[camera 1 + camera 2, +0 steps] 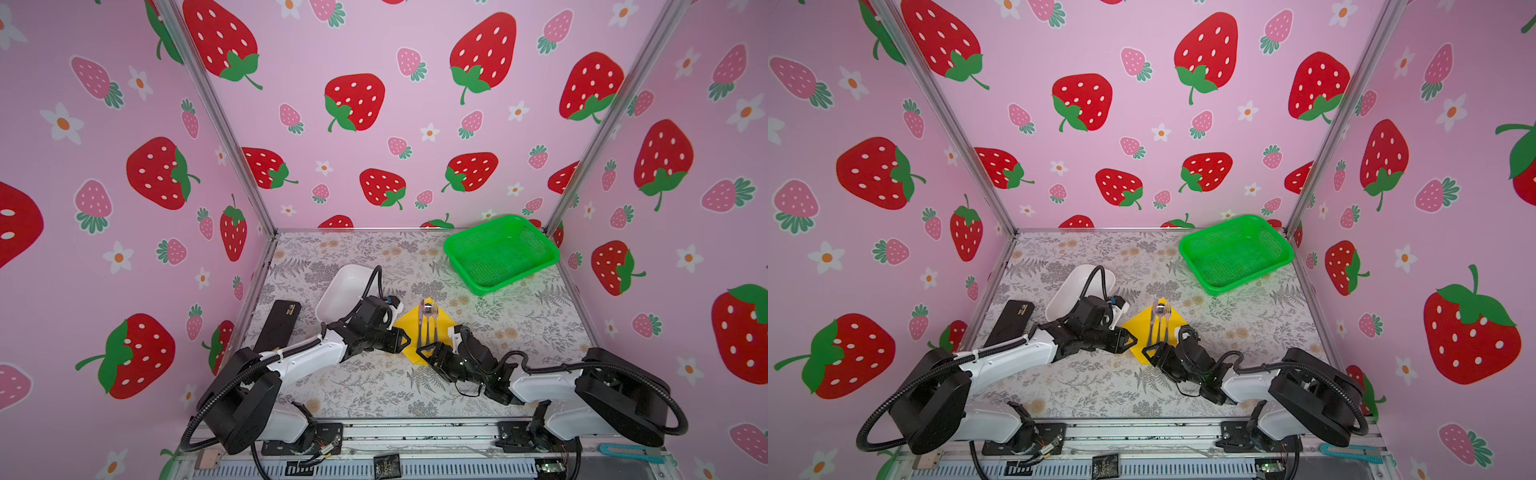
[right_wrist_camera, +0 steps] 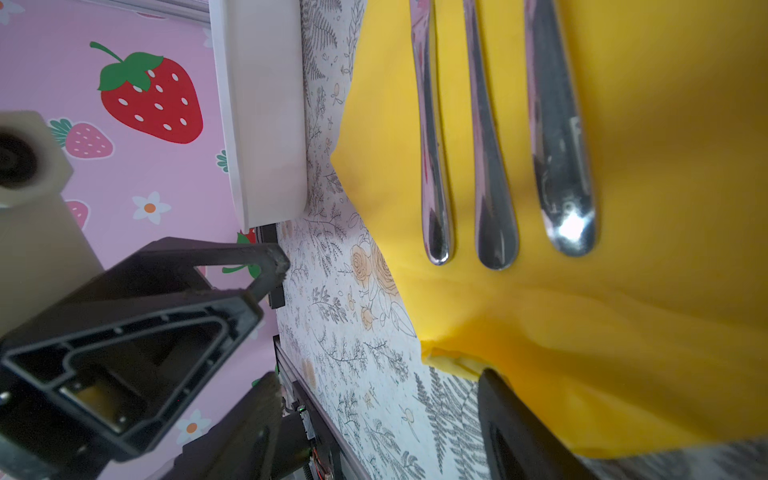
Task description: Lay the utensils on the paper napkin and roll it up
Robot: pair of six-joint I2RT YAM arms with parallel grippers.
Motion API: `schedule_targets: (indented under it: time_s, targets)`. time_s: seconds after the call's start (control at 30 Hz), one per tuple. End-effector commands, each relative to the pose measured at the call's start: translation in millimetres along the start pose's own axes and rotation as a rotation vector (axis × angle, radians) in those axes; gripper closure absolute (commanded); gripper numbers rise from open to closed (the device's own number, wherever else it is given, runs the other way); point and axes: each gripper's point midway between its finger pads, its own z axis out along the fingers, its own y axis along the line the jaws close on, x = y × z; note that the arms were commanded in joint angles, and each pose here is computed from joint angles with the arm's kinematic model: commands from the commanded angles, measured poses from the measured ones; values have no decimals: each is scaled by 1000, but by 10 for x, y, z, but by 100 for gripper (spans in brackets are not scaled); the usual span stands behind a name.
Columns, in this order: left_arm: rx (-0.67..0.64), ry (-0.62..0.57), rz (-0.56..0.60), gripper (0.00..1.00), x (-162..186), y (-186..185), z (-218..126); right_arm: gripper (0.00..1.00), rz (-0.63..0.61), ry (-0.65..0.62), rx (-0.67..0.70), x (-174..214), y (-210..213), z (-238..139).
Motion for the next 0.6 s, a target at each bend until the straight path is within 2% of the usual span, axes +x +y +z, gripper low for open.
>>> schedule_targets:
  time_s: [0.0, 0.1, 0.33, 0.57]
  targets:
    - [67, -77, 233, 63, -18, -211, -3, 26, 1, 17, 11, 24, -72, -28]
    - [64, -84, 384, 64, 91, -271, 13, 27, 2, -3, 24, 0, -138, -108]
    - [30, -17, 722, 63, 397, -440, 208, 27, -22, -91, 75, -182, -269, -334]
    - [-45, 74, 935, 63, 593, -492, 386, 26, -63, -141, 224, -486, -484, -521]
